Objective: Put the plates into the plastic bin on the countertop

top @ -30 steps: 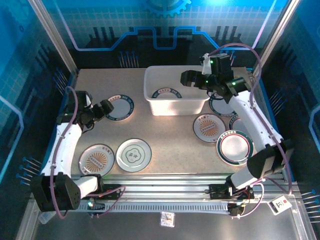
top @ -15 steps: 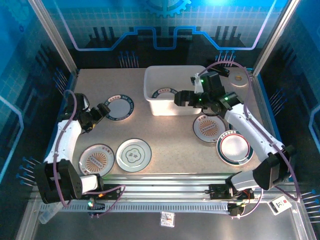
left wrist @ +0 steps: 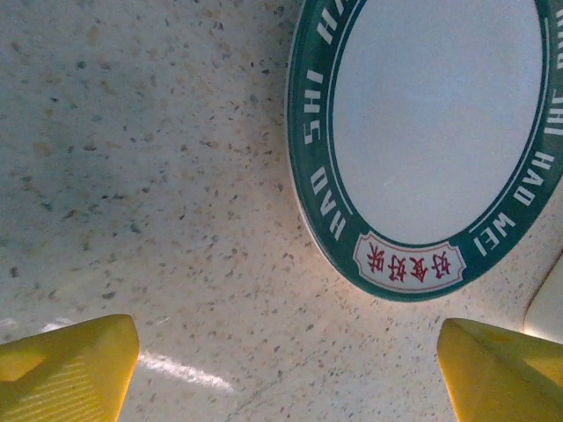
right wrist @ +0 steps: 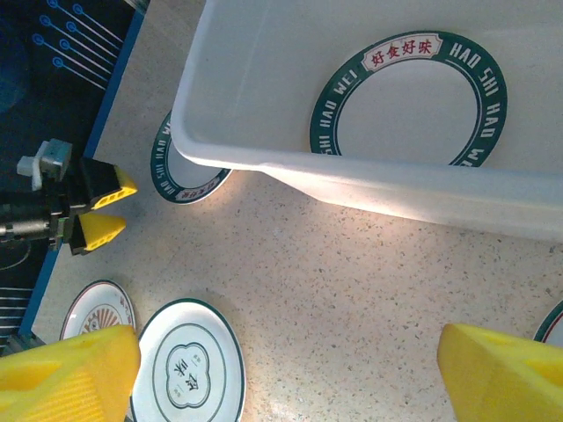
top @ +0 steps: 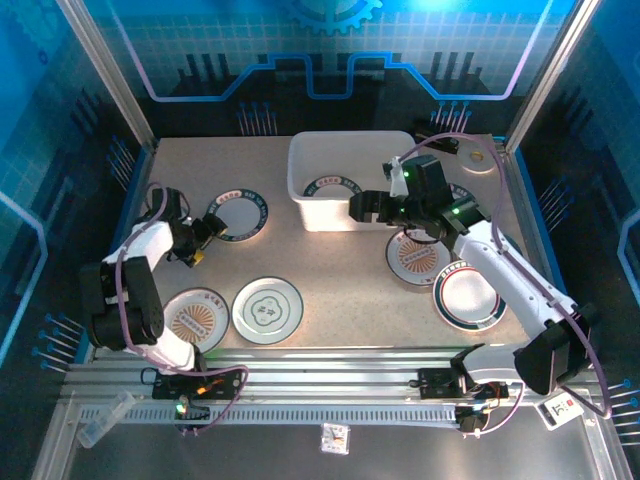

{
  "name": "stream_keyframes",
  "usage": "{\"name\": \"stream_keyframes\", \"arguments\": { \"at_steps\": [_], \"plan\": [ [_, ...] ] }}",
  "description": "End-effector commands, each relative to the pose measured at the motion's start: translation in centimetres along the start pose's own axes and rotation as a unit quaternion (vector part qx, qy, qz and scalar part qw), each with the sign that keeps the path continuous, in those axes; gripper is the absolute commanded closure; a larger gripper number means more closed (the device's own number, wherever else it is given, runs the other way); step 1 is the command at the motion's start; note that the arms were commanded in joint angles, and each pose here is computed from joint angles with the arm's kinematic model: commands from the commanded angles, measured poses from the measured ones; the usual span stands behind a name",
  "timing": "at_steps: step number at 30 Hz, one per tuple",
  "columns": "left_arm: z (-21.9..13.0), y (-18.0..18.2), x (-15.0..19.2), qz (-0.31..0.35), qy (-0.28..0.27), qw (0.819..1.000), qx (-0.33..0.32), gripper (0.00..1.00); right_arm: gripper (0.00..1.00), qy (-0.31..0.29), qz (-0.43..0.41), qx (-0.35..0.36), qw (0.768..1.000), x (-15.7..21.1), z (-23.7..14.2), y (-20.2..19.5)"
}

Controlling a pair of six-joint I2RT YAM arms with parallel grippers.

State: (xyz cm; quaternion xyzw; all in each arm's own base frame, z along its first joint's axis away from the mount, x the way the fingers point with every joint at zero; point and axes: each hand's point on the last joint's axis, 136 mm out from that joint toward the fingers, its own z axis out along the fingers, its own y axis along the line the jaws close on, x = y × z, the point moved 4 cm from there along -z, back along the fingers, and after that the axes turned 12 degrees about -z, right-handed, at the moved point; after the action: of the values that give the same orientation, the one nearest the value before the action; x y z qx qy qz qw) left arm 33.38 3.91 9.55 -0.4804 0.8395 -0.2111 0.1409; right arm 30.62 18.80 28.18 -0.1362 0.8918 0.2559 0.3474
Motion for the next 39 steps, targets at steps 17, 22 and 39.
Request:
{"name": "stream_keyframes", "arguments": {
  "at_steps": [17,22,39],
  "plan": [
    [3.2,-2.9,-2.5,-0.014,0.029,0.998,0.051,0.27,0.12,0.0,0.011,0.022,1.0,1.7,0.5,-0.8],
    [4.1,-3.0,-2.8,-0.015,0.033,0.998,0.051,0.33,0.13,-0.003,0.011,0.024,1.0,1.5,0.6,-0.8],
    [5.9,-1.8,-2.4,-0.014,0.043,0.998,0.032,0.67,0.14,-0.006,0.017,0.026,0.999,1.9,0.6,-1.0]
  ]
}}
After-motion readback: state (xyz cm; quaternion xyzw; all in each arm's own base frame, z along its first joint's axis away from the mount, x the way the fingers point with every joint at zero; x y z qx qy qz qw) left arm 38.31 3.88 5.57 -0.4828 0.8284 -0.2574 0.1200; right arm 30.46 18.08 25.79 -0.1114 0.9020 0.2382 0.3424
